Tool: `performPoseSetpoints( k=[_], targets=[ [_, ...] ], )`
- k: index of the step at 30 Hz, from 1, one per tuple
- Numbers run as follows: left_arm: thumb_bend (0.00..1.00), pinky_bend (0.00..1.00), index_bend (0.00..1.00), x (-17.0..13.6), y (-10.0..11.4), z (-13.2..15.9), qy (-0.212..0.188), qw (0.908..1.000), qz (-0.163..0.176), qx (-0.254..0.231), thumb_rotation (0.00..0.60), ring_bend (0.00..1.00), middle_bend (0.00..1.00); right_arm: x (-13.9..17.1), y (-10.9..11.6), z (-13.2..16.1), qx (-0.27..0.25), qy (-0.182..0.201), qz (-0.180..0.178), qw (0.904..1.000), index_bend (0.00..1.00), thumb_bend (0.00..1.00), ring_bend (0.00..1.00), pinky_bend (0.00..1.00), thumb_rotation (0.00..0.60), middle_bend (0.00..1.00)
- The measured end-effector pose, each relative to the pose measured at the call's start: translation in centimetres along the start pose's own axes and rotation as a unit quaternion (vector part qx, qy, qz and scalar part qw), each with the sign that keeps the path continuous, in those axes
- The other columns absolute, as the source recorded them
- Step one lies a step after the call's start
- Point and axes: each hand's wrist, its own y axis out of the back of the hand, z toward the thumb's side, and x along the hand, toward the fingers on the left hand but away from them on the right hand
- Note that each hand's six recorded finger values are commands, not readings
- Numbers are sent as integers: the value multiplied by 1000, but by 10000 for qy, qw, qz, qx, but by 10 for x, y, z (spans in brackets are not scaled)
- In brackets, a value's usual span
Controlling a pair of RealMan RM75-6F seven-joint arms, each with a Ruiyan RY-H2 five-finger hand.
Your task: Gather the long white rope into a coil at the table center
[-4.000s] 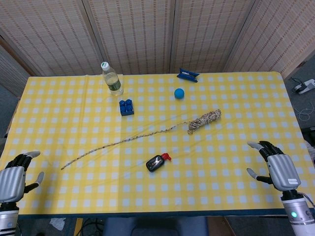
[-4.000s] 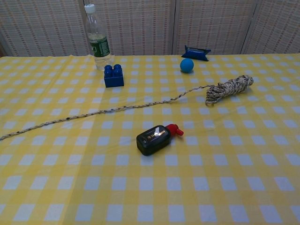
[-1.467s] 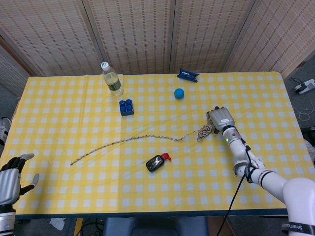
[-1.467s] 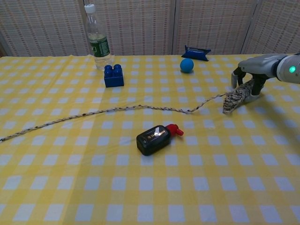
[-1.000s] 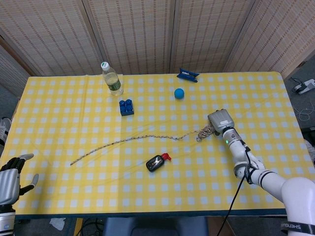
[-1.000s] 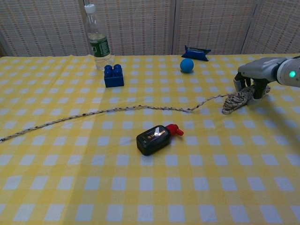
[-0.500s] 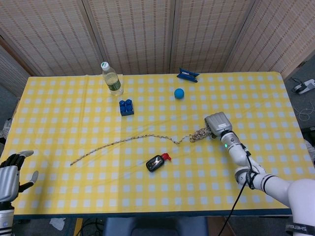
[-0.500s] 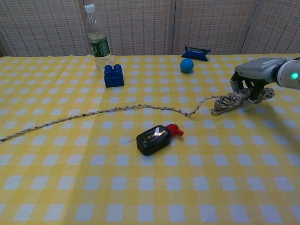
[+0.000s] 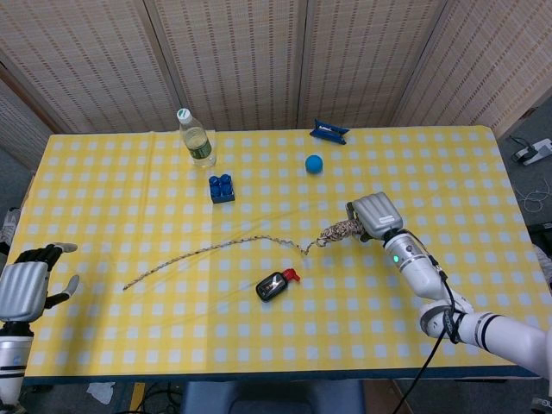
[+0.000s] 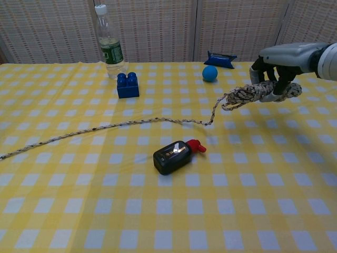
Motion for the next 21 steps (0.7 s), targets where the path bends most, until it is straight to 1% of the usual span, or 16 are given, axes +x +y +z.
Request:
performPoseSetpoints(
  k=[1,2,3,5,8,11,14,21],
  targets=[
    [343,447,412,6,-3,2,-48,10000,-60,57,600,517,482,1,2,0,-15,-14,-21,10000,704,453,548,587,600,639],
    [343,561,427,10,-6,3,-78,9999,-108,103,600,593,554,2,3,0,-22,-24,-29,10000,704,453,548,587,600,639],
    [343,644,441,14,-9,5,-102,9997,-160,148,600,647,609,2,5,0,-24,-33,-37,10000,705,453,548,588,600,639],
    [343,780,472,22,-16,8,-142,9991,-290,283,600,723,692,3,7,1,-31,-41,-52,10000,704,453,549,588,600,639],
    [343,931,496,34,-29,11,-184,9971,-522,515,600,828,805,4,9,4,-46,-45,-84,9999,704,453,549,588,600,639],
    [343,997,527,43,-43,14,-208,9943,-814,660,600,909,902,5,11,5,-43,-51,-98,9999,704,453,548,588,600,639],
    [343,1000,546,52,-56,20,-224,9916,-1055,713,600,956,962,5,10,6,-40,-67,-82,9999,704,454,549,588,600,639],
    [343,1000,558,58,-76,34,-262,9872,-1319,861,600,980,991,4,7,8,-34,-74,-37,10000,704,453,552,588,600,639]
  ],
)
